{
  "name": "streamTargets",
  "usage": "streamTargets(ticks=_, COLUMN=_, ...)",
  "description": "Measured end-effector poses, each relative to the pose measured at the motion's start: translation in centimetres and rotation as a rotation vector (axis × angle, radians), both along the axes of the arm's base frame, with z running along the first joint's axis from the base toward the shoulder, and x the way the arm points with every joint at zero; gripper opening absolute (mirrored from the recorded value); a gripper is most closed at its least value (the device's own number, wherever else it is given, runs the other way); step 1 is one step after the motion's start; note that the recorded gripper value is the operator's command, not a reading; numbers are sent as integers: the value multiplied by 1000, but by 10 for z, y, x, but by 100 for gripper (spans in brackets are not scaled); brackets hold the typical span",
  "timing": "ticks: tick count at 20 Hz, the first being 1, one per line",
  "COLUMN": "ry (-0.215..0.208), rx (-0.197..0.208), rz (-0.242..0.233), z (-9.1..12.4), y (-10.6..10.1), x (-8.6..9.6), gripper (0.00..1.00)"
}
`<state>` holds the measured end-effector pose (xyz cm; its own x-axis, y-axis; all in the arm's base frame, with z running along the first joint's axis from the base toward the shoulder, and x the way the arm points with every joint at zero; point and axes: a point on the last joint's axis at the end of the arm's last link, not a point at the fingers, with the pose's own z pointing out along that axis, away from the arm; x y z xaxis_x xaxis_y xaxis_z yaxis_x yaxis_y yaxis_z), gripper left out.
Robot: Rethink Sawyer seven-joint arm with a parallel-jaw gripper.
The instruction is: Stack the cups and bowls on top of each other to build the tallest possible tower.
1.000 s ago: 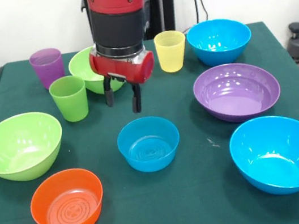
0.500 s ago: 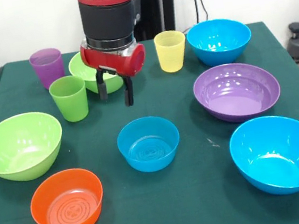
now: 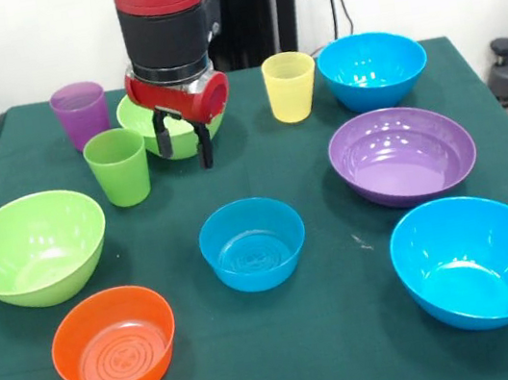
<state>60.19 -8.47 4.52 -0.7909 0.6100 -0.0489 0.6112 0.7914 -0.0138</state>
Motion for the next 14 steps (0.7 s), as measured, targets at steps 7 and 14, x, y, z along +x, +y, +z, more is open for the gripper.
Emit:
streamTargets(ticks=7, ry=25, rx=-1, rz=6, z=5, y=-4, x=-22, gripper=100)
streamTargets(ticks=14, ry=2, rx=-10, rz=12, z=24, y=-3, x=-22, gripper=100)
